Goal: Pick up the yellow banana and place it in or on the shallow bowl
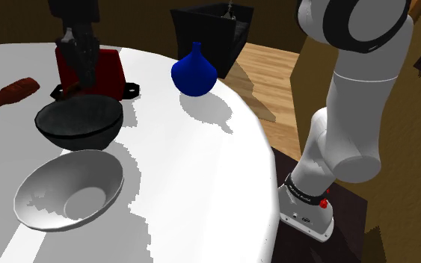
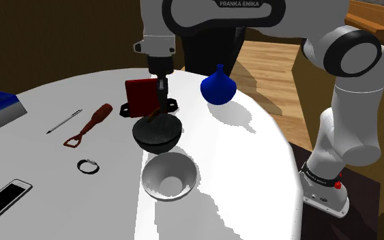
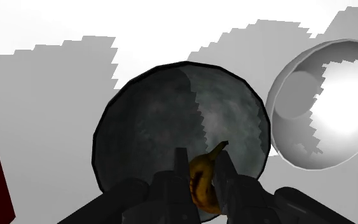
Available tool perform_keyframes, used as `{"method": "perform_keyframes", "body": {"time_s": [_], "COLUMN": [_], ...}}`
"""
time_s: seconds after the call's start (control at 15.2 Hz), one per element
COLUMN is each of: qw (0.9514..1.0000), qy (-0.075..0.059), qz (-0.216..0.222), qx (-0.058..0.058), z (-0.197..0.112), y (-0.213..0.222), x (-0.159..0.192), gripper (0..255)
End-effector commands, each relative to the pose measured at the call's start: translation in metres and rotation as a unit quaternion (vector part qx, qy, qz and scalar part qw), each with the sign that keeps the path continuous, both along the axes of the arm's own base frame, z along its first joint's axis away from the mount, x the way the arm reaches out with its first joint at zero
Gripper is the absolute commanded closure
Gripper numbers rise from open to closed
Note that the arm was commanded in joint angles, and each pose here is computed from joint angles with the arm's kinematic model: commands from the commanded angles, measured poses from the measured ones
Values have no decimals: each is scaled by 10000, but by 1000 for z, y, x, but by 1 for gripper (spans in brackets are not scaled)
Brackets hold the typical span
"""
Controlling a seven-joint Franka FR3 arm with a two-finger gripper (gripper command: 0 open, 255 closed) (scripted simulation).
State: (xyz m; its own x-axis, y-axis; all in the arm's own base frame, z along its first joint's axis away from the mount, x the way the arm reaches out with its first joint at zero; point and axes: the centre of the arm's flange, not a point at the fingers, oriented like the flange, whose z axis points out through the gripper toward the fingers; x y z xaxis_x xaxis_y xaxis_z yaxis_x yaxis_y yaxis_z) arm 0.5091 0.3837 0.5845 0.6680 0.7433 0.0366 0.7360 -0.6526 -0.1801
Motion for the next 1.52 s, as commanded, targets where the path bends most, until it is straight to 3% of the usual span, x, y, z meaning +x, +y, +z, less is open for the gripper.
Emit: {"method": "perform_keyframes", "body": {"time_s": [0.0,0.53,1.06,1.12,1.45], "qw": [10000,10000,10000,10000,10000], "qy": [-3,-3,-2,-2,-2], "qz": [0,0,0,0,0], "qx": [2,2,2,2,2], "z": [-10,-54,-54,-54,-54], "y": [0,0,0,0,0], "x": [0,0,0,0,0], "gripper": [255,255,255,0,0]}}
